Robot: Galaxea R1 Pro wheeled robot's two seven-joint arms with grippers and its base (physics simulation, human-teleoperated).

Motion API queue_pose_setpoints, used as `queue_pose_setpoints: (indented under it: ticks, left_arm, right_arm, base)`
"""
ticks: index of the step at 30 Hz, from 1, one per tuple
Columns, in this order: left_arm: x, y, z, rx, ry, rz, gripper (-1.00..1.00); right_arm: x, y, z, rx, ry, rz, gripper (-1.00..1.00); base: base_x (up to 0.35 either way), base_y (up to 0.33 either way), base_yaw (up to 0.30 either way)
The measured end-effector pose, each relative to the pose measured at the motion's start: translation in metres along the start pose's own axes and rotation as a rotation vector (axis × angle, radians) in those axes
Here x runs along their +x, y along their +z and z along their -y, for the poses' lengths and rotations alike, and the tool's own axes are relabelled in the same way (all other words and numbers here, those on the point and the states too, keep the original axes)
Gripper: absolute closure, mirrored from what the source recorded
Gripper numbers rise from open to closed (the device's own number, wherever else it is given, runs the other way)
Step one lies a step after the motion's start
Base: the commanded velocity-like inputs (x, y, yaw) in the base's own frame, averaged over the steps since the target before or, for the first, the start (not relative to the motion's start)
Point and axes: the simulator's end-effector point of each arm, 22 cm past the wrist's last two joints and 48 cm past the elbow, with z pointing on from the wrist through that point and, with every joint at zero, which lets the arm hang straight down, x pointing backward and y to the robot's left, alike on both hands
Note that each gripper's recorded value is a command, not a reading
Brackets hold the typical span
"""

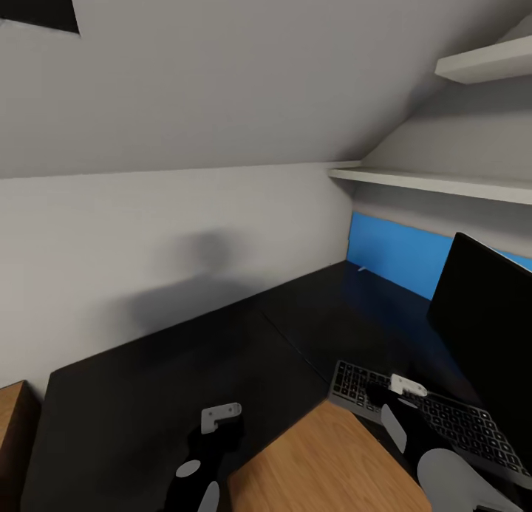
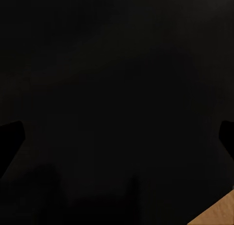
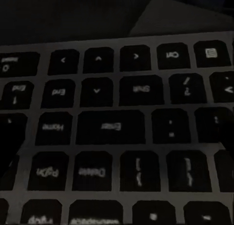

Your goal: In the bedroom, organize the workspace by keeping the computer under the desk, ensuring the monitor is on the desk, placing the keyboard on the desk next to the monitor, placing the mouse on the desk next to the keyboard, moving the folder from the swivel chair onto the desk next to the mouse, stacking the notebook on top of the folder with the pen on top of the notebook, and positioning the swivel chair next to the desk.

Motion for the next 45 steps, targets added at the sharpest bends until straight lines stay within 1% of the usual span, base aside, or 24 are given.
queue_pose_setpoints:
  ticks: [24,28,34,45]
  left_arm:
    - [0.009,0.004,-0.001,-0.003,0.0,-0.019,-1.0]
    - [0.011,0.004,-0.002,-0.003,0.001,-0.025,-1.0]
    - [0.025,0.007,-0.002,-0.002,0.012,-0.051,-1.0]
    - [0.027,0.008,-0.002,-0.002,0.014,-0.054,-1.0]
  right_arm:
    - [0.01,0.004,-0.001,0.001,-0.005,-0.018,-1.0]
    - [0.01,0.004,0.0,0.002,-0.005,-0.019,-1.0]
    - [0.01,0.005,-0.001,0.0,-0.004,-0.019,-1.0]
    - [0.01,0.005,-0.002,-0.004,0.001,-0.018,-1.0]
  base:
    - [0.0,0.0,0.233]
    - [0.0,0.0,0.126]
    - [0.0,0.0,0.038]
    - [-0.122,0.0,0.002]
